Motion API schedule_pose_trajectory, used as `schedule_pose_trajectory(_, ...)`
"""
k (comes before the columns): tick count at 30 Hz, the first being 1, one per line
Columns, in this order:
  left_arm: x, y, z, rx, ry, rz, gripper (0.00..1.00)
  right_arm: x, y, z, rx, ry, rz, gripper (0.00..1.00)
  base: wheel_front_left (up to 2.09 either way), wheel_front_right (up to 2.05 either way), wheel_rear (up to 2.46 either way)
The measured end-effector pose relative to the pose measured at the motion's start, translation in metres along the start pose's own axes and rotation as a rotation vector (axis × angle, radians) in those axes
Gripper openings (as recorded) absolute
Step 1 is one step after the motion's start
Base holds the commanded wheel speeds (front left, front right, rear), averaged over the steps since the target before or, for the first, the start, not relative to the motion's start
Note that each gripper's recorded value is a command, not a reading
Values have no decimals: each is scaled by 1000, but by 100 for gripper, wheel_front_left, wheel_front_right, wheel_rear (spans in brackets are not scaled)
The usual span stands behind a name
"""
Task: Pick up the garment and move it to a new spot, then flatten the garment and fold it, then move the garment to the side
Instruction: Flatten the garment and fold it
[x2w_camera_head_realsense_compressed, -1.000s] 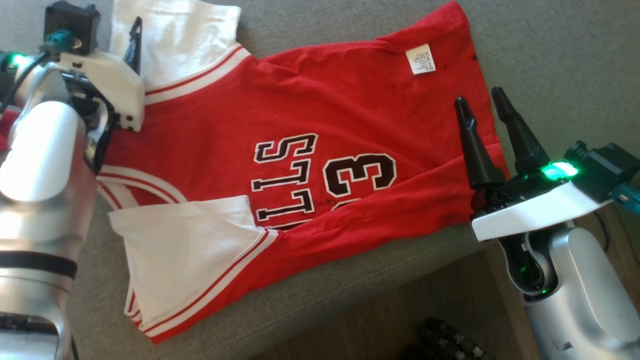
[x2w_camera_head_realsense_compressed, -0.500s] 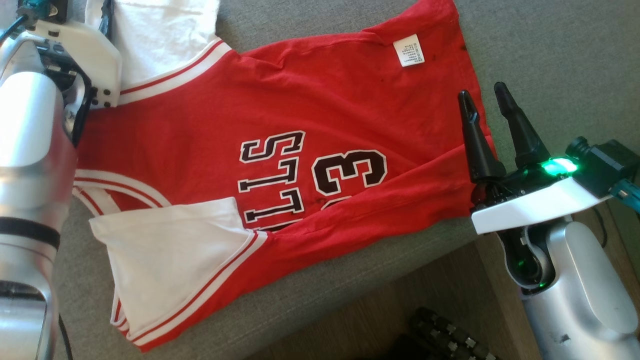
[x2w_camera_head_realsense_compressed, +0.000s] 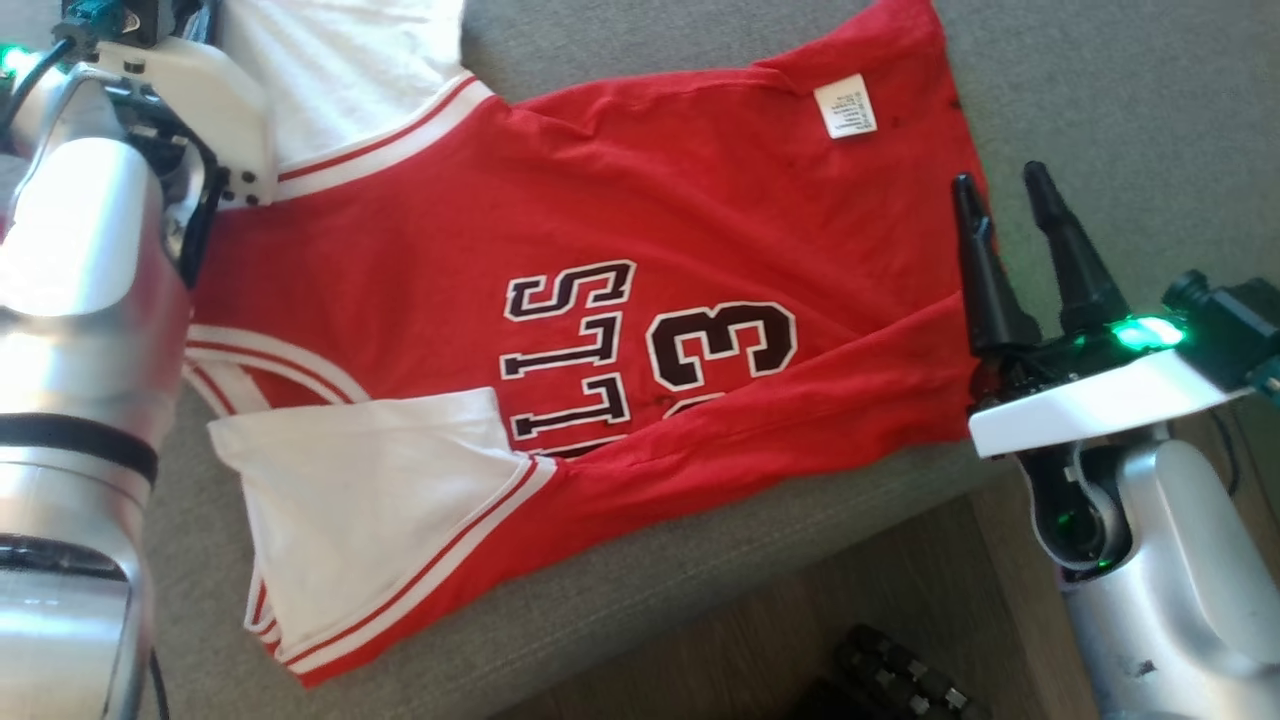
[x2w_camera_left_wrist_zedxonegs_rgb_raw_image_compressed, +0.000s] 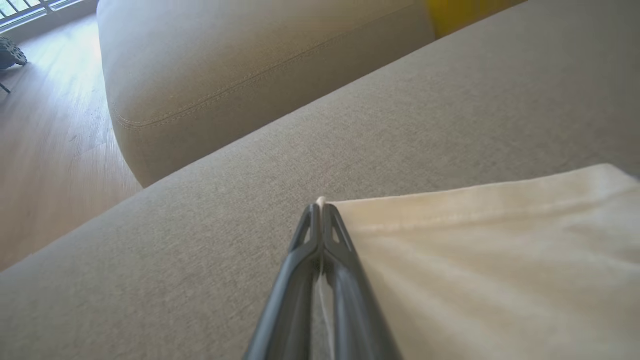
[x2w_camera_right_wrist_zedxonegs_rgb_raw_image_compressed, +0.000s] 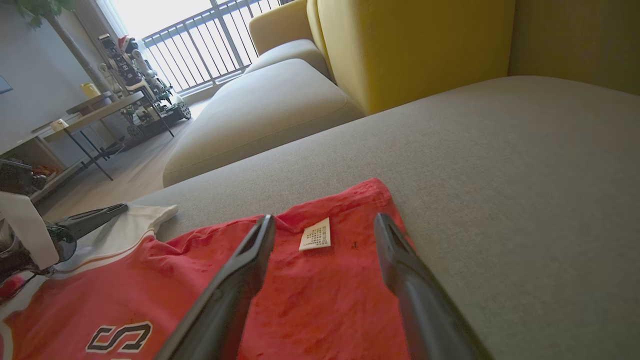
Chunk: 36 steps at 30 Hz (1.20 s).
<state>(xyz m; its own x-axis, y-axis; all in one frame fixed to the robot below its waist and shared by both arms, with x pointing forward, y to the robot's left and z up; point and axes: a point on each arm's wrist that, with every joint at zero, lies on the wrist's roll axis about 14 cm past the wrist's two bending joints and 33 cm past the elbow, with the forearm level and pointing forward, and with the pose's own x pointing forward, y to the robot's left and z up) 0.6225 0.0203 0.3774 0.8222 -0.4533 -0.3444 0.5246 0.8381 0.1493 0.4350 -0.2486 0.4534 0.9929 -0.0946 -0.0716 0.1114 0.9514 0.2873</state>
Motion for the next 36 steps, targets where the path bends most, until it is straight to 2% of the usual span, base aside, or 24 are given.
schedule_pose_trajectory(6, -18, 0, 26, -59, -130, 26, 0, 12, 0, 13, 0, -31, 9, 100, 0, 0, 0)
schedule_pose_trajectory(11, -47, 1, 30, -90, -189, 50, 0, 26, 1, 23, -25, -27, 32, 100, 0, 0, 0)
schedule_pose_trajectory(15, -75, 7, 44, -130, -270, 94, 0, 40, 2, 24, 27, 6, 30, 100, 0, 0, 0)
schedule_pose_trajectory(25, -134, 4, 57, -181, -382, 156, 0, 74, -10, -5, -48, 213, -4, 100, 0, 0, 0)
schedule_pose_trajectory(30, -145, 3, 64, -196, -409, 168, 0, 84, -20, -28, -68, 313, -46, 100, 0, 0, 0)
schedule_pose_trajectory(36, -146, 3, 61, -205, -398, 170, 0, 96, -34, -41, -104, 366, -82, 100, 0, 0, 0)
